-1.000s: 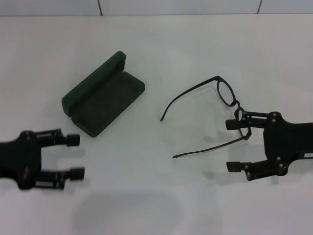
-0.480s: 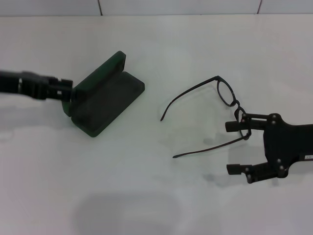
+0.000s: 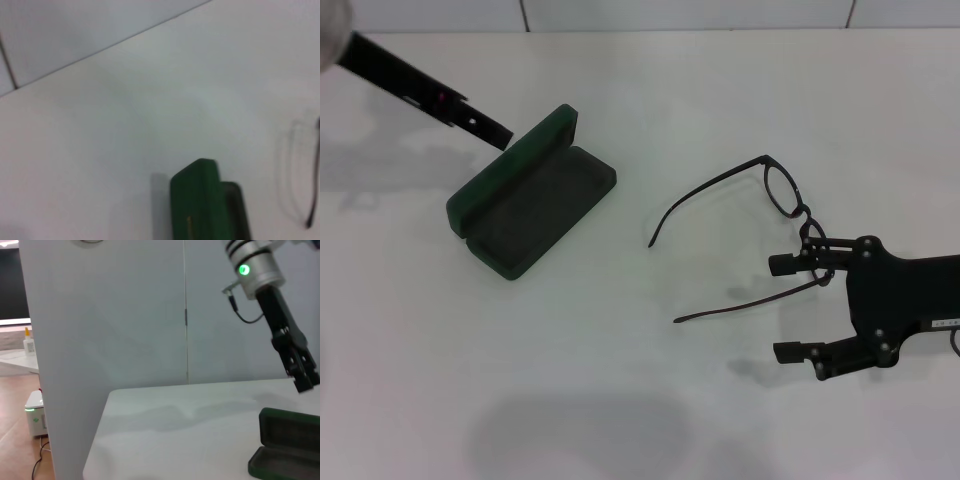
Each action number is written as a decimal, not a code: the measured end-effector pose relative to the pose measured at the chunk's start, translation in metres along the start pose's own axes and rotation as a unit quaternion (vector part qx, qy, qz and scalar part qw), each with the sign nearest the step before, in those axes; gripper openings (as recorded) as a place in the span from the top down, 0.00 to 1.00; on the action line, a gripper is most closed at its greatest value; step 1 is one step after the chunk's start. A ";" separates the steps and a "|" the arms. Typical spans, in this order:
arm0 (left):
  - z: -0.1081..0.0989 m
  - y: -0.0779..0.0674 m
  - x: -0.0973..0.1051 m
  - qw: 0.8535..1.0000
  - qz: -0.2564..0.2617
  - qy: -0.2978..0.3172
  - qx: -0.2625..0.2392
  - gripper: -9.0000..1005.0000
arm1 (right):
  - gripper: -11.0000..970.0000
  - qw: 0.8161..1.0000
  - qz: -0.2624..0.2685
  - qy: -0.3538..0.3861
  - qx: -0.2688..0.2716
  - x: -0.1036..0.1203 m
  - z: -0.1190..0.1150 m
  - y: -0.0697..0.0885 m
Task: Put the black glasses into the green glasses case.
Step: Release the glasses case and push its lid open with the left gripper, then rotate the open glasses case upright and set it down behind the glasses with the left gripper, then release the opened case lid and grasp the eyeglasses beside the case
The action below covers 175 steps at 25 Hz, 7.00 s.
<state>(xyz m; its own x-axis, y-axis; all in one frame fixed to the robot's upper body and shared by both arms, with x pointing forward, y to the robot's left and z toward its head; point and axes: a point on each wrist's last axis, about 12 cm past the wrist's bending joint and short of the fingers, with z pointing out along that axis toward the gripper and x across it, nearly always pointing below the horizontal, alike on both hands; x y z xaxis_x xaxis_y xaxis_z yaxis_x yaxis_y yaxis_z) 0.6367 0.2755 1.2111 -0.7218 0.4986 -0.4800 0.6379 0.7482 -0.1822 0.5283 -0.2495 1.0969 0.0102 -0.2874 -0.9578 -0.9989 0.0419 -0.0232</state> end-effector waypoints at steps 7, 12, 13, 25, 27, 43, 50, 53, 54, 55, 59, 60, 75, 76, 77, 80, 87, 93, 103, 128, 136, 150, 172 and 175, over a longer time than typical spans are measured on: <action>0.033 -0.016 -0.017 0.997 0.040 0.054 -0.036 0.18 | 0.10 1.000 0.006 0.003 0.005 0.002 -0.002 0.001; 0.046 -0.020 -0.017 0.996 0.049 0.067 -0.042 0.19 | 0.10 1.000 0.007 0.005 0.007 0.003 -0.002 0.001; 0.047 -0.021 -0.017 0.995 0.051 0.069 -0.044 0.19 | 0.10 1.000 0.007 0.005 0.007 0.003 -0.003 0.000; 0.056 -0.024 -0.015 0.992 0.077 0.075 -0.062 0.26 | 0.10 1.000 0.008 0.007 0.012 0.004 -0.003 0.000; 0.056 -0.024 -0.015 0.992 0.080 0.075 -0.061 0.29 | 0.10 1.000 0.008 0.008 0.013 0.004 -0.003 0.000; 0.053 -0.028 -0.020 0.988 0.135 0.057 -0.050 0.76 | 0.10 1.000 0.009 0.010 0.020 0.005 -0.004 -0.001; 0.045 -0.036 -0.025 0.968 0.236 0.056 -0.062 0.79 | 0.10 1.000 0.010 0.010 0.020 0.005 -0.004 -0.001; 0.047 -0.039 -0.025 0.957 0.276 0.059 -0.061 0.79 | 0.10 1.000 0.010 0.008 0.020 0.005 -0.004 0.000; 0.048 -0.041 -0.026 0.954 0.289 0.059 -0.059 0.79 | 0.10 1.000 0.010 0.008 0.020 0.005 -0.004 0.000; 0.049 -0.042 -0.027 0.947 0.310 0.058 -0.058 0.79 | 0.10 1.000 0.010 0.008 0.019 0.005 -0.004 0.000; 0.051 -0.044 -0.032 0.935 0.345 0.048 -0.065 0.79 | 0.10 1.000 0.010 0.007 0.019 0.005 -0.004 0.000; 0.052 -0.044 -0.034 0.932 0.354 0.045 -0.069 0.79 | 0.10 1.000 0.010 0.007 0.018 0.005 -0.004 0.000; 0.073 -0.067 -0.044 0.914 0.399 0.030 -0.063 0.79 | 0.10 1.000 0.013 0.008 0.015 0.006 -0.004 0.002; 0.073 -0.069 -0.044 0.915 0.399 0.026 -0.056 0.79 | 0.10 1.000 0.013 0.008 0.015 0.006 -0.004 0.002; 0.074 -0.071 -0.045 0.915 0.399 0.023 -0.052 0.79 | 0.10 1.000 0.013 0.008 0.015 0.007 -0.004 0.002; 0.075 -0.075 -0.045 0.914 0.404 0.021 -0.042 0.79 | 0.10 1.000 0.013 0.009 0.014 0.007 -0.004 0.002; 0.080 -0.079 -0.045 0.909 0.414 0.026 -0.037 0.79 | 0.10 1.000 0.013 0.009 0.015 0.006 -0.004 0.002; 0.082 -0.079 -0.042 0.907 0.417 0.033 -0.040 0.79 | 0.10 1.000 0.013 0.009 0.015 0.007 -0.004 0.002; 0.085 -0.079 -0.041 0.908 0.415 0.021 -0.050 0.79 | 0.10 1.000 0.013 0.009 0.015 0.006 -0.005 0.002; 0.017 -0.012 0.129 0.940 0.129 -0.287 0.136 0.20 | 0.11 0.982 0.156 0.055 0.095 -0.024 -0.042 -0.039; 0.028 -0.021 0.214 0.937 0.105 -0.306 0.133 0.20 | 0.12 0.934 0.291 0.159 0.131 -0.061 -0.062 -0.080; 0.051 -0.036 0.234 0.943 0.138 -0.253 0.165 0.20 | 0.14 0.823 0.400 0.355 0.193 -0.125 0.030 -0.130; 0.053 -0.037 0.233 0.938 0.167 -0.263 0.153 0.21 | 0.18 0.790 0.380 0.417 0.239 -0.103 0.082 -0.126; 0.052 -0.035 0.233 0.937 0.169 -0.270 0.144 0.21 | 0.18 0.791 0.371 0.423 0.241 -0.103 0.083 -0.126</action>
<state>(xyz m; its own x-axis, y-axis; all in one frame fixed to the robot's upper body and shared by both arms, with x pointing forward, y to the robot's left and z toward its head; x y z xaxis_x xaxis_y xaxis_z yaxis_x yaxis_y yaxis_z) 0.4599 0.3424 1.0609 -0.2738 0.3343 -0.9018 0.9081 0.3987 -0.1279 0.6569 -0.1460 1.1751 -0.8095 -0.5404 -0.2294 -0.5784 0.8011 0.1539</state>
